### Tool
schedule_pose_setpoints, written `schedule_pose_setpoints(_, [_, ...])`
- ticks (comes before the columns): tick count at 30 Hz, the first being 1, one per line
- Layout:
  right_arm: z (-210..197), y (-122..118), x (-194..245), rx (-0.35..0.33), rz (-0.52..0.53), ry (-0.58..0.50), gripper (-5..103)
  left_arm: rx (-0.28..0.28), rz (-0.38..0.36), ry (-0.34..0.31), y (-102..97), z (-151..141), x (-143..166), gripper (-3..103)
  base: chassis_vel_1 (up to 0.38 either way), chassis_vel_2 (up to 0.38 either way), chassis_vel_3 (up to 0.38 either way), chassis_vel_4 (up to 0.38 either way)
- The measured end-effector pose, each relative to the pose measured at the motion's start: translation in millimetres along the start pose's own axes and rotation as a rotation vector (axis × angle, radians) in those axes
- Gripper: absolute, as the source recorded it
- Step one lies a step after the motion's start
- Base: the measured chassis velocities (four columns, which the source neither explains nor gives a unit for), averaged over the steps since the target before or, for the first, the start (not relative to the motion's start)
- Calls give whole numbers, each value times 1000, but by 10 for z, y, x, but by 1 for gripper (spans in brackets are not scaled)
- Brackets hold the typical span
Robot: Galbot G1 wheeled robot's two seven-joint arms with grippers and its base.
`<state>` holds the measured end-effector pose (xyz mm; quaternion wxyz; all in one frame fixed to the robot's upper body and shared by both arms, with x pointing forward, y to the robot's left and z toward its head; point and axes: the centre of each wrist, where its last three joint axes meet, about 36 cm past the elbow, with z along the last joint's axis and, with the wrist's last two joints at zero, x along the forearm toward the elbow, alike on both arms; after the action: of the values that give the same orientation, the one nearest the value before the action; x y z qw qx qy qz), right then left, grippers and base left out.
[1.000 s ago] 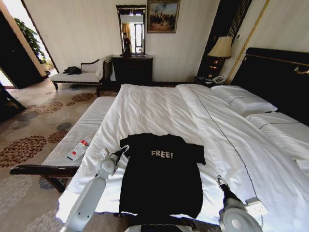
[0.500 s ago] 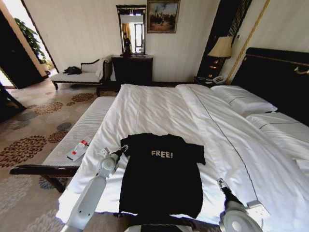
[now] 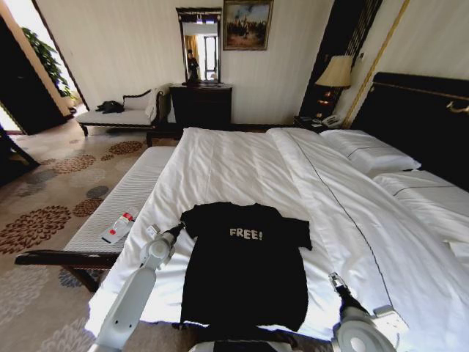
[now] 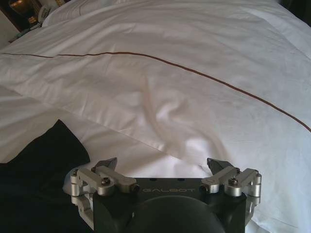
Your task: Fold the clothes on the bed.
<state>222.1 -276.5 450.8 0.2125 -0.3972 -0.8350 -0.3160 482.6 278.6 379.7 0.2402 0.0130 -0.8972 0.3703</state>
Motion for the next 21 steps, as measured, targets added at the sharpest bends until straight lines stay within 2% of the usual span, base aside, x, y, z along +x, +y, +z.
schedule_pose_setpoints(5, [10, 5, -17, 3, 0, 0, 100, -10, -8, -30, 79, -200, 118, 0, 0, 0, 0, 0])
schedule_pose_setpoints(15, [54, 34, -31, 7, -7, 3, 100, -6, -57, -38, 285, -245, 143, 0, 0, 0, 0, 0])
schedule_pose_setpoints(21, [67, 40, -67, -1, -24, 0, 100, -8, -80, -38, 337, -234, 144, 0, 0, 0, 0, 0])
